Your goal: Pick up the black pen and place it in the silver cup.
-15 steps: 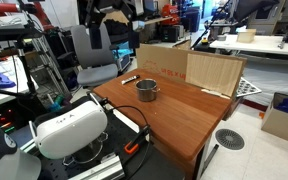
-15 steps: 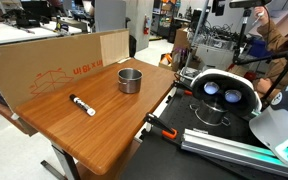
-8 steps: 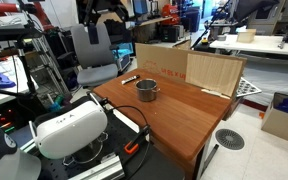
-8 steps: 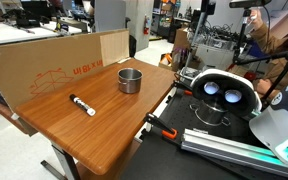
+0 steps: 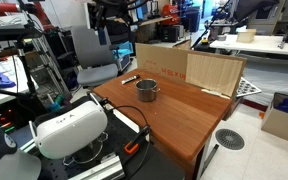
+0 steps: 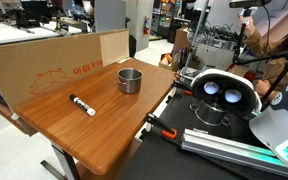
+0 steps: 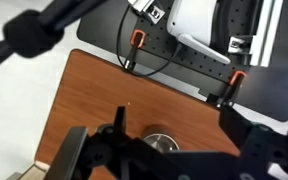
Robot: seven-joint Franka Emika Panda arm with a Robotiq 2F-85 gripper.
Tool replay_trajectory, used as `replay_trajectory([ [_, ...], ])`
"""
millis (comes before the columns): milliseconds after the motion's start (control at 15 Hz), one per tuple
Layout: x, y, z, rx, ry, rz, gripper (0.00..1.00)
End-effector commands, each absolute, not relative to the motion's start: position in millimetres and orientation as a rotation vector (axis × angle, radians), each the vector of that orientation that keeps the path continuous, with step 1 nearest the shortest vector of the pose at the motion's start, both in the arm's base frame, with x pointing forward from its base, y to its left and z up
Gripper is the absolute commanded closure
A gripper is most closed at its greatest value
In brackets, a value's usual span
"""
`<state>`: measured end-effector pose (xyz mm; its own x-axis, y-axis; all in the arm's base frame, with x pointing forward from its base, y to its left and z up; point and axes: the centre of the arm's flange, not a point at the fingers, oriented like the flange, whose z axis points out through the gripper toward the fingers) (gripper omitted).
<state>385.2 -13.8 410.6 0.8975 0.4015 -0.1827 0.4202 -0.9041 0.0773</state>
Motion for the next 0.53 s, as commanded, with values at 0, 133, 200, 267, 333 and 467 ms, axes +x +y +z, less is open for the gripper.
replay_trajectory([
  [0,414,7,403,2.940,0.676,-0.270,0.00],
  [133,427,21,399,2.922,0.727,-0.262,0.00],
  [200,434,29,397,2.913,0.758,-0.256,0.00],
  [267,439,35,394,2.911,0.771,-0.244,0.00],
  [333,446,44,393,2.906,0.785,-0.224,0.00],
  [467,458,61,388,2.898,0.827,-0.185,0.00],
])
